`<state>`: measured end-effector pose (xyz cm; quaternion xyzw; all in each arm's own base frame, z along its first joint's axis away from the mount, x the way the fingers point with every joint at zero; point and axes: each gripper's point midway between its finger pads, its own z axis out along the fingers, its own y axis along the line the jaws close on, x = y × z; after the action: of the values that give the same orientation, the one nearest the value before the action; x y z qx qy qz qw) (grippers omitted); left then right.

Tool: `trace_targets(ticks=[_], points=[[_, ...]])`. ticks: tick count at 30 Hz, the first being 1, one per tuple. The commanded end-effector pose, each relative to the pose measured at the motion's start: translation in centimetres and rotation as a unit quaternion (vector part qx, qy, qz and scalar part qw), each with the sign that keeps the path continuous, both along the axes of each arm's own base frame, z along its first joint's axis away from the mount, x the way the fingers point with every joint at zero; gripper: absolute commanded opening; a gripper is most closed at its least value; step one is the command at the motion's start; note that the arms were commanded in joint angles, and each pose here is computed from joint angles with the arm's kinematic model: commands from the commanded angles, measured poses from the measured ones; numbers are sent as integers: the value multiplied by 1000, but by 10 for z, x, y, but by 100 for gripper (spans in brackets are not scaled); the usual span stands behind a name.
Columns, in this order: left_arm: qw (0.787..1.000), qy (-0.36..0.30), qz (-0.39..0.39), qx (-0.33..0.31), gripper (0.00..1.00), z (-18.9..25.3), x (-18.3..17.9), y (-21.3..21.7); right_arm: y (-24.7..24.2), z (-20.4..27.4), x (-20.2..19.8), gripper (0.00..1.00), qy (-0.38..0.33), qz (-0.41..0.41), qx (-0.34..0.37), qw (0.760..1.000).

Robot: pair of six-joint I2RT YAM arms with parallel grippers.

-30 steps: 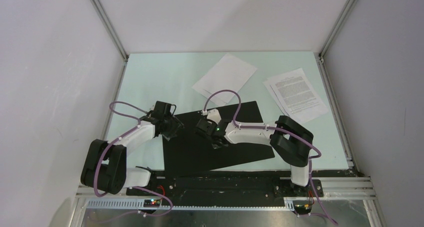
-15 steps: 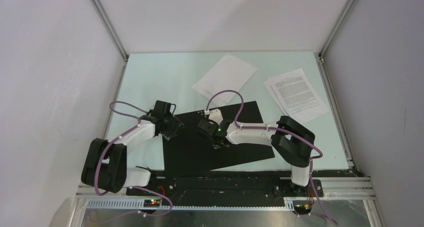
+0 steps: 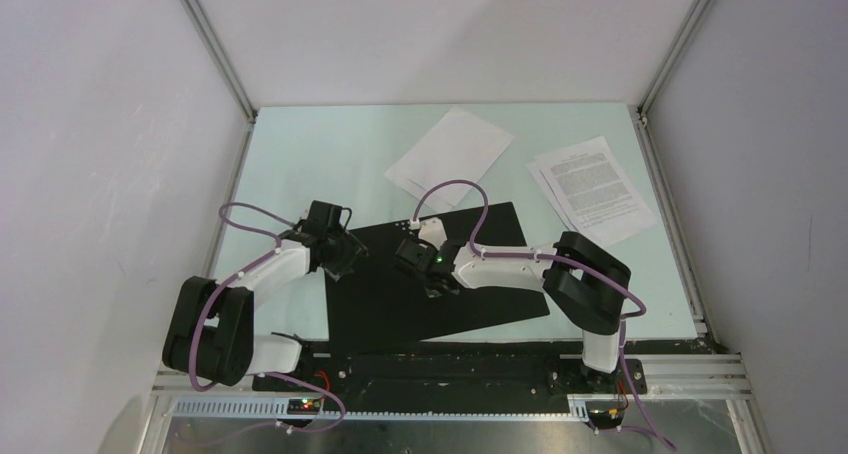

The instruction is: Put the files into the folder

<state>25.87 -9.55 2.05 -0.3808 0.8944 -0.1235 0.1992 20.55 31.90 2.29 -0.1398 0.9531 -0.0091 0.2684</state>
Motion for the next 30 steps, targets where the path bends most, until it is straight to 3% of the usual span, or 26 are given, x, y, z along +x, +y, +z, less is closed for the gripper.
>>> trace_targets(ticks=[1, 17, 26, 30], points=[[996, 65, 7, 67, 59, -27, -29, 30, -69, -22, -4, 0, 18, -24, -126, 992], [995, 66, 7, 68, 59, -28, -29, 30, -69, -12, 0, 0, 11, -27, -118, 993], [996, 54, -18, 68, 59, -21, -23, 26, -40, 8, 2, 0, 13, -5, -63, 998], [996, 36, -46, 65, 59, -10, -14, 16, -25, 17, 5, 6, 12, 4, -40, 999]])
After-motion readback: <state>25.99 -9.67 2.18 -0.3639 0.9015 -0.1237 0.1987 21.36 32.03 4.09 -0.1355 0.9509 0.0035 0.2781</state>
